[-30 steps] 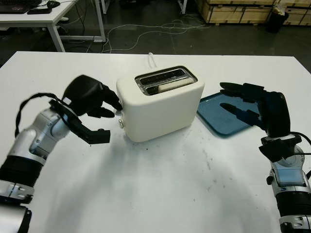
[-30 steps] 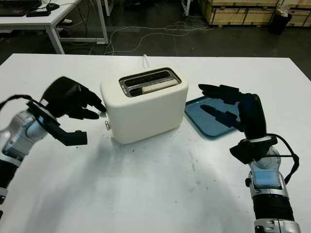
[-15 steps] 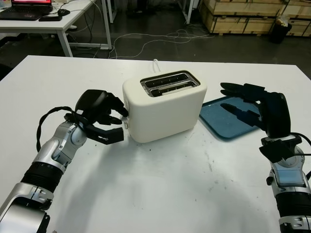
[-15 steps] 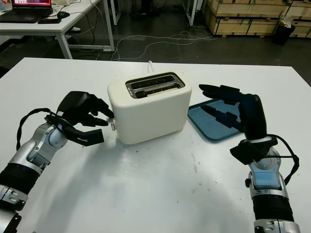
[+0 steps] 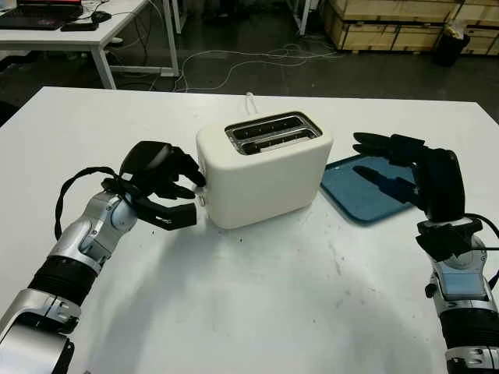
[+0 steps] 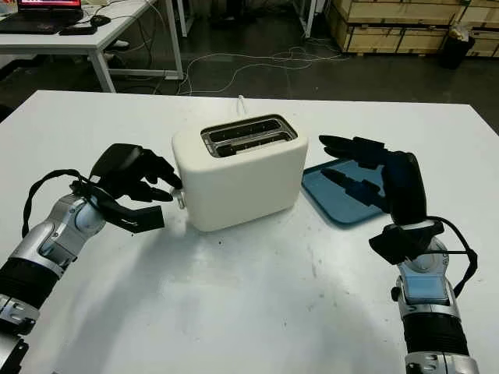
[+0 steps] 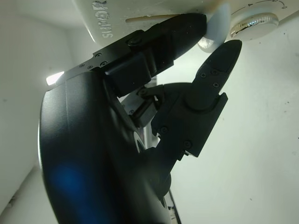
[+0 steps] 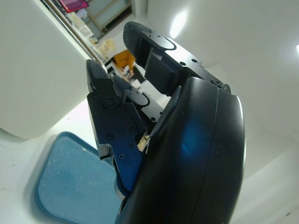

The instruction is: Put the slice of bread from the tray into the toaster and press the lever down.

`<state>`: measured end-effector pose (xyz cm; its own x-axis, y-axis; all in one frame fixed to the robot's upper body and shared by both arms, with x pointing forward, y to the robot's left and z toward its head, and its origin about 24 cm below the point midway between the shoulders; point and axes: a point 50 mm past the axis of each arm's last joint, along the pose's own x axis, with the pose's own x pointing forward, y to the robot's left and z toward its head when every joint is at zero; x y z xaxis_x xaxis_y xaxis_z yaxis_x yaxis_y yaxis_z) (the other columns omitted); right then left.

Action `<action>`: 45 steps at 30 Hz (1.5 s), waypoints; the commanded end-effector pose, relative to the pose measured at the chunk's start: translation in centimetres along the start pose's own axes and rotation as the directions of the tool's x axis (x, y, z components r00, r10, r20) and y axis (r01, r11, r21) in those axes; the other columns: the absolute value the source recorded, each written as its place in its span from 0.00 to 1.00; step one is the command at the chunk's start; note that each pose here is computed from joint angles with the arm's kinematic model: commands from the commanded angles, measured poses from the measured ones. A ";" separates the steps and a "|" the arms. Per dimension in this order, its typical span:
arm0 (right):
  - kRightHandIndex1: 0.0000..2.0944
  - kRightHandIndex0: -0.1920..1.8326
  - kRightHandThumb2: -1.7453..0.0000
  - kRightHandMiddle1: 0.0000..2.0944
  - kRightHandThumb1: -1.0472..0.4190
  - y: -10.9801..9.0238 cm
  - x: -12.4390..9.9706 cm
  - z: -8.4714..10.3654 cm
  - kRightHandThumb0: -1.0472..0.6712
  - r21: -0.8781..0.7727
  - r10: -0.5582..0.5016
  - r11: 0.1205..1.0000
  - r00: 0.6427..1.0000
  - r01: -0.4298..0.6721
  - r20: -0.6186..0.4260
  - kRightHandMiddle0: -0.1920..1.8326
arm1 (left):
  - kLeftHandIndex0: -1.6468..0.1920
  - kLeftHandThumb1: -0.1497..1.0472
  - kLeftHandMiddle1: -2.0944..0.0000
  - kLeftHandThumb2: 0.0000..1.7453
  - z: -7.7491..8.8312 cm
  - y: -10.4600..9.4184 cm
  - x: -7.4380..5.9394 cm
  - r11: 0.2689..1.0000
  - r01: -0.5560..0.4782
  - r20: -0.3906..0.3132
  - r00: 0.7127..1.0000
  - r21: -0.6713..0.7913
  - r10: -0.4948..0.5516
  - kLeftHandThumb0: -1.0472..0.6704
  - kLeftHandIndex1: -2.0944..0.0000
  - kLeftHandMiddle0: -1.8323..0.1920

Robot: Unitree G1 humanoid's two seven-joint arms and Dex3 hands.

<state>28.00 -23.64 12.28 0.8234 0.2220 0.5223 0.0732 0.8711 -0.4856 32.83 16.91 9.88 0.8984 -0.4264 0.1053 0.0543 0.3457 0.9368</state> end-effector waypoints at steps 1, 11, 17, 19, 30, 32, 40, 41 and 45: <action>0.00 0.60 1.00 0.00 0.16 -0.2 0.2 0.1 0.56 0.007 -0.011 1.000 1.000 0.011 0.014 0.55 | 0.19 0.72 0.51 0.00 2.1 -5.8 -1.3 0.978 0.197 0.044 0.980 -0.066 -0.194 0.42 0.99 0.42; 0.00 0.60 1.00 0.00 0.16 -0.4 -0.1 -0.4 0.54 -0.026 0.018 0.999 1.000 -0.019 -0.012 0.55 | 0.25 0.87 0.28 0.01 5.3 -14.1 -3.2 0.894 -0.038 -0.251 0.964 -0.447 -0.084 0.50 1.00 0.56; 0.00 0.61 1.00 0.00 0.15 -0.8 0.0 -0.5 0.52 -0.037 0.033 0.999 0.999 -0.033 -0.012 0.55 | 0.24 0.86 0.35 0.00 5.3 -14.0 -2.9 0.905 -0.004 -0.217 0.971 -0.426 -0.098 0.48 0.99 0.52; 0.00 0.61 1.00 0.00 0.15 -0.7 0.0 -0.5 0.52 -0.041 0.039 0.998 0.999 -0.039 -0.013 0.55 | 0.23 0.85 0.35 0.00 5.2 -13.8 -2.9 0.910 -0.003 -0.213 0.972 -0.415 -0.095 0.47 0.99 0.52; 0.00 0.60 1.00 0.00 0.16 -0.6 0.1 -0.4 0.55 -0.037 0.041 0.998 0.999 -0.041 -0.011 0.55 | 0.23 0.84 0.40 0.00 4.6 -13.4 -3.0 0.921 0.008 -0.209 0.973 -0.389 -0.096 0.49 0.99 0.51; 0.00 0.60 1.00 0.00 0.16 -0.6 0.1 -0.4 0.56 -0.034 0.042 0.999 0.999 -0.042 -0.012 0.55 | 0.23 0.83 0.40 0.00 4.4 -12.9 -2.9 0.926 -0.005 -0.208 0.975 -0.379 -0.080 0.49 0.99 0.50; 0.00 0.60 1.00 0.00 0.16 -0.8 0.1 -0.4 0.54 -0.032 0.047 0.998 0.999 -0.047 -0.008 0.55 | 0.28 0.89 0.61 0.01 3.6 -15.9 -4.3 0.838 0.220 -0.378 0.815 -0.500 -0.439 0.51 1.00 0.46; 0.00 0.60 1.00 0.00 0.15 -0.8 0.1 -0.3 0.53 -0.040 0.048 0.998 0.999 -0.048 -0.006 0.55 | 0.27 0.89 0.61 0.02 3.7 -16.2 -4.5 0.830 0.231 -0.383 0.802 -0.508 -0.458 0.50 0.99 0.44; 0.01 0.61 1.00 0.00 0.15 -1.0 0.0 -0.3 0.51 -0.066 0.052 0.996 0.999 -0.052 0.001 0.55 | 0.26 0.89 0.53 0.04 3.2 -15.7 -4.5 0.824 0.233 -0.388 0.794 -0.517 -0.468 0.50 0.99 0.46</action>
<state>28.10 -24.29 11.68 0.8474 0.2345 0.4764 0.0525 0.8558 -0.5146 29.76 16.12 4.09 0.9809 0.0855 0.1750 -0.1808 0.7342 0.6545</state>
